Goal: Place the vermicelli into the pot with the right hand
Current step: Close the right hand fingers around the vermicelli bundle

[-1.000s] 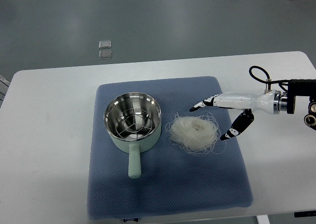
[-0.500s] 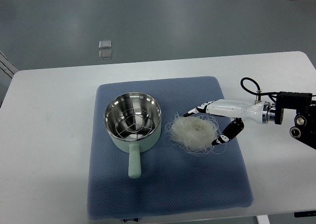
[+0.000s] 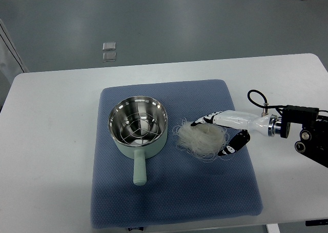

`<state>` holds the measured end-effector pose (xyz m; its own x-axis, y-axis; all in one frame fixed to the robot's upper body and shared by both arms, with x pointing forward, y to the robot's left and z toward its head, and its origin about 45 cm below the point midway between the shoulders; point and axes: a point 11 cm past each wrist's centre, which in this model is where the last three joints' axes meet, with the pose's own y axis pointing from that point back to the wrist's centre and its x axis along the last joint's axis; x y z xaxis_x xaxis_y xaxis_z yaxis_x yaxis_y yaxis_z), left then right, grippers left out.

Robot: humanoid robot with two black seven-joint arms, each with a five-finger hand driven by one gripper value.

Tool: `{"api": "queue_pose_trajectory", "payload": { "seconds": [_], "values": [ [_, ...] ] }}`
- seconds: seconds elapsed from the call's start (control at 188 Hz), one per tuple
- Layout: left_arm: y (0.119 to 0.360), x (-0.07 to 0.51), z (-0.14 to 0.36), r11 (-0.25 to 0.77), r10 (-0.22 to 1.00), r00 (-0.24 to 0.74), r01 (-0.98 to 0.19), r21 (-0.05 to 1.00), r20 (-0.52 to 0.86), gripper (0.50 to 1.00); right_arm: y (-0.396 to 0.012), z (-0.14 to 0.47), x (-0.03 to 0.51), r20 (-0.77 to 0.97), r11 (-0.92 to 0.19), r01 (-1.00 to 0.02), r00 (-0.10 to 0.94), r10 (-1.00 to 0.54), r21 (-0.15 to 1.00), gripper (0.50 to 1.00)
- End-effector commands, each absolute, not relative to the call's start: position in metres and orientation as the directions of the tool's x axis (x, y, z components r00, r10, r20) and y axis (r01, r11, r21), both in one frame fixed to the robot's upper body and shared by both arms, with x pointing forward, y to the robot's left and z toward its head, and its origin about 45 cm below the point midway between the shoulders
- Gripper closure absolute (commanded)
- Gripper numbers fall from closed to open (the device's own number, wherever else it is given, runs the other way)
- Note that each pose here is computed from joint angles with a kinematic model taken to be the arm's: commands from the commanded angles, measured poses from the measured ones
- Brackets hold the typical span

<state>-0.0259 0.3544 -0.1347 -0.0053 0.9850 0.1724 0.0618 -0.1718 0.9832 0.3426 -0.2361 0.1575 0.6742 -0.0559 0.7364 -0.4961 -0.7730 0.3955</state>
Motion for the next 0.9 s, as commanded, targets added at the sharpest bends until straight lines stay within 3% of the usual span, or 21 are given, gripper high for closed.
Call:
{"api": "queue_pose_trajectory", "payload": {
  "seconds": [0.0,0.298,0.522,0.633,0.809,0.894],
  "values": [
    [0.354,-0.026,-0.135,-0.172,0.985,-0.005,0.062,0.983,0.173,0.500,-0.234,0.156,0.342,0.735,-0.774,-0.496,0.675,-0.059,0.394,0.597],
    [0.354,-0.026,-0.135,-0.172,0.985,-0.005,0.062,0.983,0.173,0.500,-0.230,0.156,0.344,0.740,-0.776,-0.502,0.669,-0.068,0.383,0.638],
    [0.354,-0.026,-0.135,-0.172,0.985,-0.005,0.061,0.983,0.173,0.500,-0.223,0.147,0.348,0.729,-0.768,-0.511,0.679,-0.085,0.387,0.709],
    [0.354,-0.026,-0.135,-0.172,0.985,-0.005,0.062,0.983,0.173,0.500,-0.224,0.145,0.348,0.727,-0.760,-0.518,0.681,-0.087,0.394,0.756],
    [0.354,-0.025,-0.135,-0.172,0.985,-0.005,0.061,0.983,0.173,0.500,-0.226,0.146,0.351,0.729,-0.755,-0.524,0.679,-0.091,0.393,0.893],
    [0.354,-0.026,-0.135,-0.172,0.985,-0.005,0.062,0.983,0.173,0.500,-0.224,0.146,0.351,0.728,-0.755,-0.525,0.679,-0.095,0.392,0.936]
  ]
}}
